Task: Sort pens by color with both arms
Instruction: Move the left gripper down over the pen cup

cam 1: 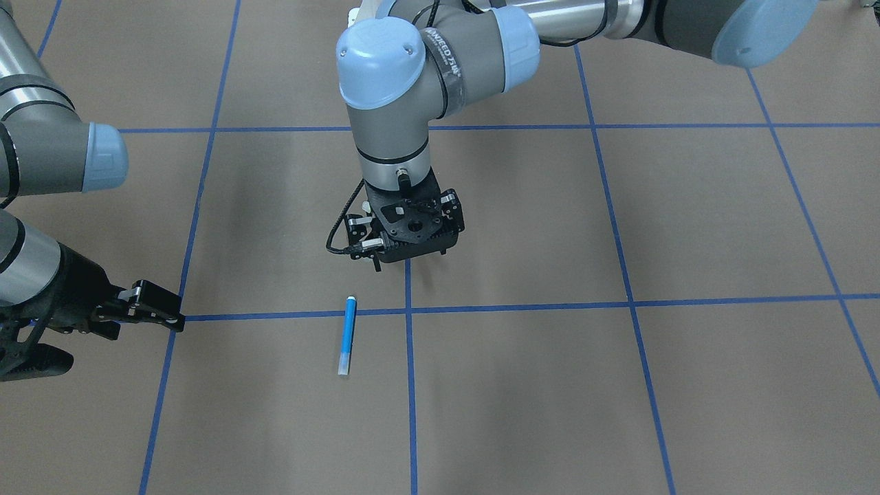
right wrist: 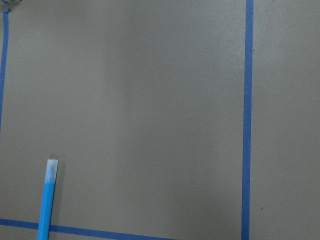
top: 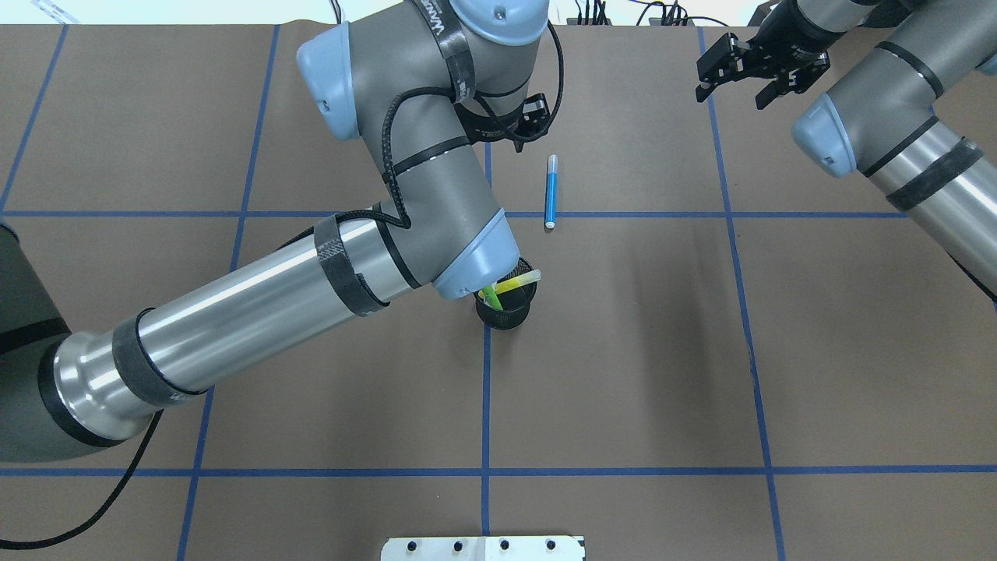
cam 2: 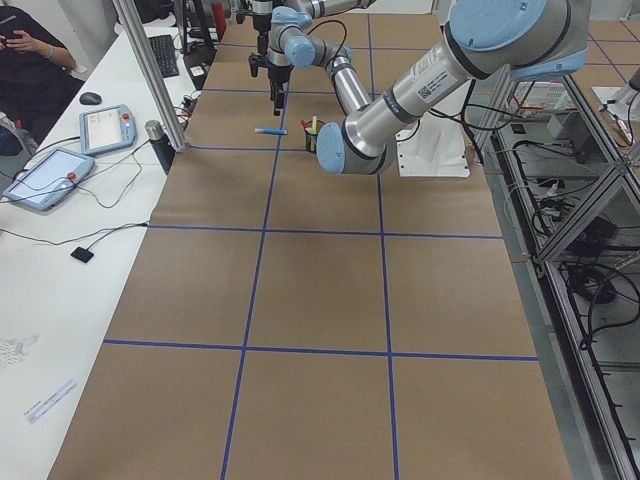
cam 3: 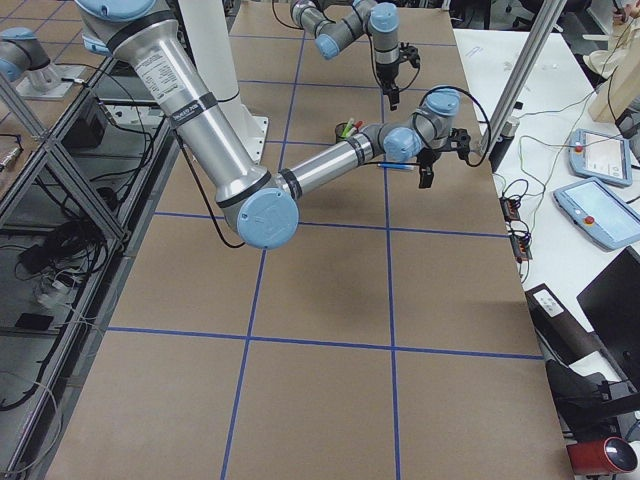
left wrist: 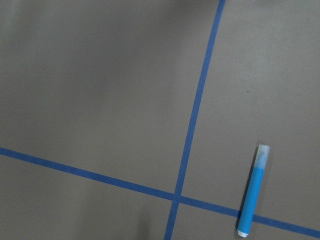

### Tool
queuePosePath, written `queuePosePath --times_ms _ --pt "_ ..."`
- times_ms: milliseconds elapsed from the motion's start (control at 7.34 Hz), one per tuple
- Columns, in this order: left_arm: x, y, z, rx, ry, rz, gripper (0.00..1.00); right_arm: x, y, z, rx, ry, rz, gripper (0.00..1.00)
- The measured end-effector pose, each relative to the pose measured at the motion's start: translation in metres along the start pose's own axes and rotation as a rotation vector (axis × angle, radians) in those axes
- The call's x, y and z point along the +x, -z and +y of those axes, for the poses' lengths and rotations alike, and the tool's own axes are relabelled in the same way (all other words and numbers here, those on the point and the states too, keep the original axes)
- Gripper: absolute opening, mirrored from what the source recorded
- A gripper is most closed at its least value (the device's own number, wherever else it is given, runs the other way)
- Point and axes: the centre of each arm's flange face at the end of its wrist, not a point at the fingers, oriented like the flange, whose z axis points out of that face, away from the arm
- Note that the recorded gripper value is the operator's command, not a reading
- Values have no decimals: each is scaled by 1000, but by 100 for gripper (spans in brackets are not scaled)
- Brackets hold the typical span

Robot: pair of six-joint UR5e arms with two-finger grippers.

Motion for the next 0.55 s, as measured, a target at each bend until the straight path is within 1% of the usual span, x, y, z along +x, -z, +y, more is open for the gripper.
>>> queuePosePath --times_ms 273,545 --pt "-3 -16 13 -16 -89 -7 93 1 0 -1 -5 -8 3 98" --pt "-3 -26 25 -26 -128 1 86 3 0 0 -4 -13 12 98"
